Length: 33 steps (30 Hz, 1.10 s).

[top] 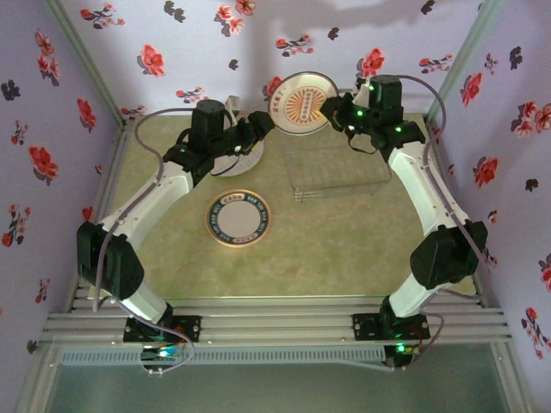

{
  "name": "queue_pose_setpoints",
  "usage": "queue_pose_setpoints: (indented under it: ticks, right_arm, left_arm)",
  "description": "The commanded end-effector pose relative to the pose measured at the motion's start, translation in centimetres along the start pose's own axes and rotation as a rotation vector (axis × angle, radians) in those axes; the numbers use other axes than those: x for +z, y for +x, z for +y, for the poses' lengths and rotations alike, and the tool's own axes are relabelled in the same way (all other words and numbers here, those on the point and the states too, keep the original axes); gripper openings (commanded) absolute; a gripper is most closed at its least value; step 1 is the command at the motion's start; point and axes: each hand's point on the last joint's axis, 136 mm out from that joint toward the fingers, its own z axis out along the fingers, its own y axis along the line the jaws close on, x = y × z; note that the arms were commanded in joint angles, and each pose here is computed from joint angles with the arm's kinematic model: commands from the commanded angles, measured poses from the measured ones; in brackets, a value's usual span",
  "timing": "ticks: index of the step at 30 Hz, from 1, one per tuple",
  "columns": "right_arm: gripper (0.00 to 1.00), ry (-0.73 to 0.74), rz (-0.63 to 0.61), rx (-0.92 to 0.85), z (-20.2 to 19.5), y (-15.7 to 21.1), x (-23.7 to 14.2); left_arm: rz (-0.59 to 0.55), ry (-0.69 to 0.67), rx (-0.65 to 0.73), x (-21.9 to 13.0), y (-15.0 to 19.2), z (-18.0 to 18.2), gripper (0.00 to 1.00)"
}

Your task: Unload the plates from the dish rack

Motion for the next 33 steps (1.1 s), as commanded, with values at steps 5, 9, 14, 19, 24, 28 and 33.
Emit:
queue_pose_setpoints:
  ticks: [5, 9, 14, 19, 24, 28, 33]
  right_arm:
    - [0.00, -0.139, 0.024, 0.038, 2.7, 0.2, -0.8]
    - [0.00, -0.158, 0.025, 0.055, 2.9, 0.2, -0.6]
    - [0.00, -0.160, 0.035, 0.076, 2.6, 0.5, -0.5]
    - [0.00, -0.142, 0.045, 0.070, 2.1, 1.0, -0.6]
    - [0.00, -0.123, 0.049, 0.066, 1.6, 1.4, -0.7]
    - [0.02, -0.088, 0.051, 0.041, 1.2, 1.7, -0.9]
    - [0.41, -0.021, 0.030, -0.017, 0.4, 1.7, -1.8]
  left_arm:
    - [-0.016, 0.066, -0.003, 0.6, -0.7, -1.9, 0.64]
    - [-0.013, 0.064, -0.011, 0.9, -0.6, -1.7, 0.52]
    - [-0.012, 0.067, -0.021, 1.3, -0.7, -1.5, 0.27]
    - [-0.004, 0.077, -0.038, 1.7, -0.5, -1.4, 0.02]
    - [-0.003, 0.087, -0.038, 1.8, -0.6, -1.6, 0.00]
    - [-0.008, 0.100, -0.028, 1.4, -0.7, -2.0, 0.00]
    - [-0.034, 0.125, -0.018, 0.3, -1.4, -2.6, 0.00]
